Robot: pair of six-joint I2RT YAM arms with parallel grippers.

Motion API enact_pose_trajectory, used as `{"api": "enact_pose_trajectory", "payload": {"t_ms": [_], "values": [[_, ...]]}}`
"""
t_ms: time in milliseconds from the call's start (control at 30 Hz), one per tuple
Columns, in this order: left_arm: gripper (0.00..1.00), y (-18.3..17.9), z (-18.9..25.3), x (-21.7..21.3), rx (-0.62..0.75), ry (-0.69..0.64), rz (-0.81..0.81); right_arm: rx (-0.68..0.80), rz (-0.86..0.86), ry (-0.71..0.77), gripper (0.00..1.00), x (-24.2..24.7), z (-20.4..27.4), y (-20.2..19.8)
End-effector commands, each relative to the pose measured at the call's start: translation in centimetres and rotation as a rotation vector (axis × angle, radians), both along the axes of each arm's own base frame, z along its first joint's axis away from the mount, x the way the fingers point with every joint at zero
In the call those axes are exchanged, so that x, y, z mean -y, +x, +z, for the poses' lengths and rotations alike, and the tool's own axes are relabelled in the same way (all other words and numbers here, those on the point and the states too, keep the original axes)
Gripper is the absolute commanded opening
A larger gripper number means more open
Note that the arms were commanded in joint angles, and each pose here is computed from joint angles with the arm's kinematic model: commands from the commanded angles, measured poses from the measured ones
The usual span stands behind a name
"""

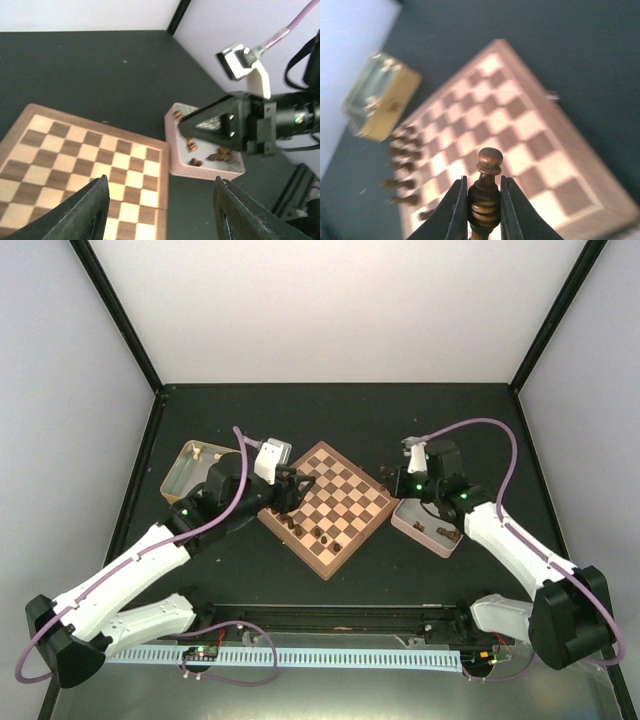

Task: Set up the chess pieces on the board
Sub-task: Pick up the chess piece from the storage box.

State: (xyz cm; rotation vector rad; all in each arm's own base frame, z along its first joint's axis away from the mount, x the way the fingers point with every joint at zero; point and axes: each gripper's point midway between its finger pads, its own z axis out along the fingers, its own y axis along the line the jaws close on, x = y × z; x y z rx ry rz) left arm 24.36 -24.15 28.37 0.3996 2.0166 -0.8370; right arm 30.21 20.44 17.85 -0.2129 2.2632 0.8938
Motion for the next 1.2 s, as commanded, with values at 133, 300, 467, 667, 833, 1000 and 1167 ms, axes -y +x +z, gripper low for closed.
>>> {"api": "enact_pose_trajectory", "payload": {"t_ms": [133, 300, 467, 667, 833, 1000, 1167], "values": [[0.61, -1.8, 5.0, 3.1, -0.075, -0.244, -0.163, 0.316, 0.52, 0.198, 0.16, -7.7, 7.3, -6.8], [0.6, -2.5, 4.8, 5.1, -0.187, -0.321, -0.262, 0.371, 0.647, 0.235, 0.17, -8.8, 8.8, -8.9], [0.54, -2.5, 4.4, 6.1, -0.246, -0.351, -0.291, 0.383, 0.703, 0.247, 0.17, -9.2, 9.2, -9.8], [0.41, -1.8, 2.7, 6.3, -0.3, -0.327, -0.266, 0.391, 0.722, 0.258, 0.17, -9.5, 9.7, -10.1], [0.34, -1.6, 1.5, 6.4, -0.346, -0.301, -0.261, 0.402, 0.718, 0.258, 0.17, -9.5, 10.1, -9.9], [0.24, -1.9, 0.9, 6.8, -0.371, -0.287, -0.292, 0.397, 0.711, 0.259, 0.17, -9.7, 10.1, -9.5], [0.05, -2.3, 0.9, 7.0, -0.395, -0.287, -0.326, 0.389, 0.687, 0.256, 0.2, -9.7, 10.1, -9.1]]}}
